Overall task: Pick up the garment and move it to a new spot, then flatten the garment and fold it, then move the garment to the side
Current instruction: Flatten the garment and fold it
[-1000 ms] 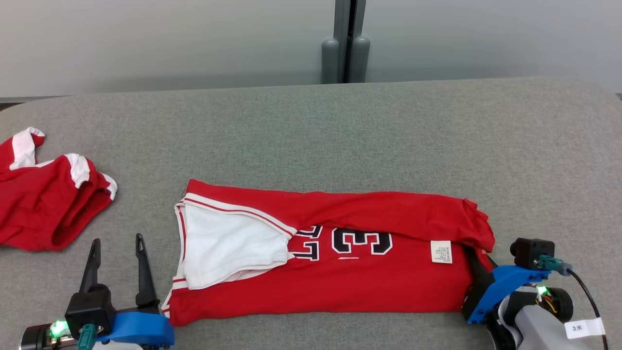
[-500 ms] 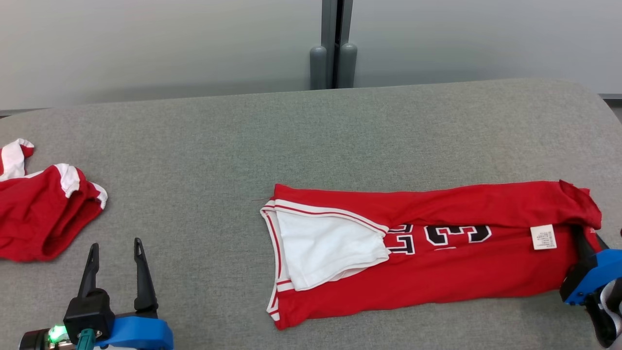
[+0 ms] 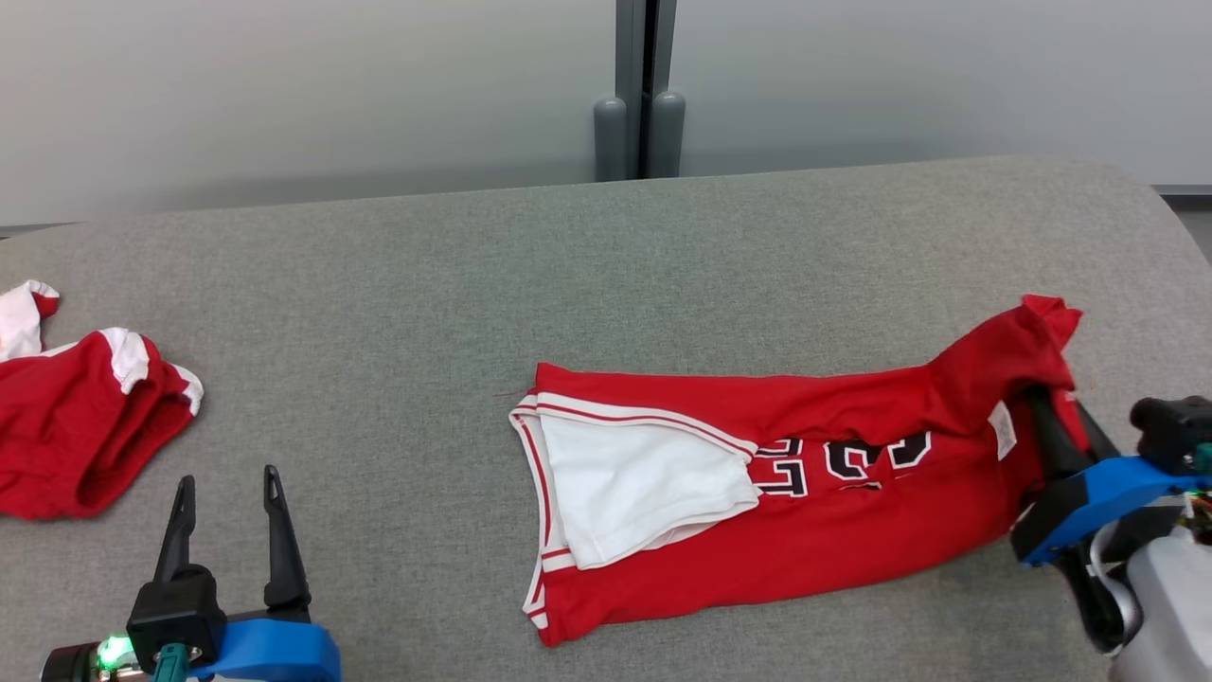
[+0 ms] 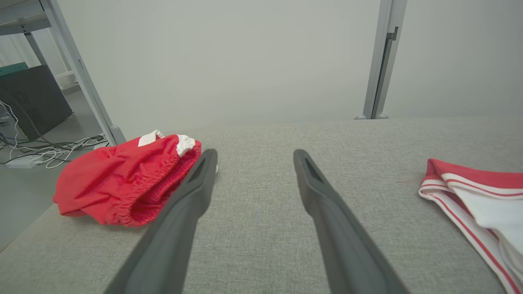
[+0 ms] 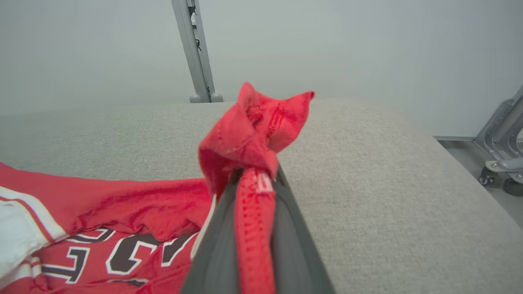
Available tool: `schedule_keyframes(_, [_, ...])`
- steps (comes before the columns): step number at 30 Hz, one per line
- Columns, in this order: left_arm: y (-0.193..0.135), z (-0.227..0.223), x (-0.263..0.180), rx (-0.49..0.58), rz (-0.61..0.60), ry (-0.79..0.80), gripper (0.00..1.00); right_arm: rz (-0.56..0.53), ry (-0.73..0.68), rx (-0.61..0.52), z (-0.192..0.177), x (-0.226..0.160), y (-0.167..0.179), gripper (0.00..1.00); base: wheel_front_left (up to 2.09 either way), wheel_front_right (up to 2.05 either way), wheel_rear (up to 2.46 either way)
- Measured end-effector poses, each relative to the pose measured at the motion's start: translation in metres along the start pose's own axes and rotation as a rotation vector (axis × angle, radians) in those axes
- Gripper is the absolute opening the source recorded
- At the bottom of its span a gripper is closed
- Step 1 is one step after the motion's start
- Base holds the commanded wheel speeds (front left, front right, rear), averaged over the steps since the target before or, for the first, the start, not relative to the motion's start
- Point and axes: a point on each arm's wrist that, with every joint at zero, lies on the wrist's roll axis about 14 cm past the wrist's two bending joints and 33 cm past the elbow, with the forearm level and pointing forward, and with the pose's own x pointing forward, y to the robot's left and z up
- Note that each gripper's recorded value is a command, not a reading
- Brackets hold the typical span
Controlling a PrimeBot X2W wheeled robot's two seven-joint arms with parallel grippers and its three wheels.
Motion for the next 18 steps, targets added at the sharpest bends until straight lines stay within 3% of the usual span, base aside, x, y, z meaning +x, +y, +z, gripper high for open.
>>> schedule_keyframes(18, [0.01,-0.001,0.0,-0.002,0.028,0.003,1.0,0.438,-0.035,0.041,0.016,0.013,0.185,0.0,0.0,0.0,0.0])
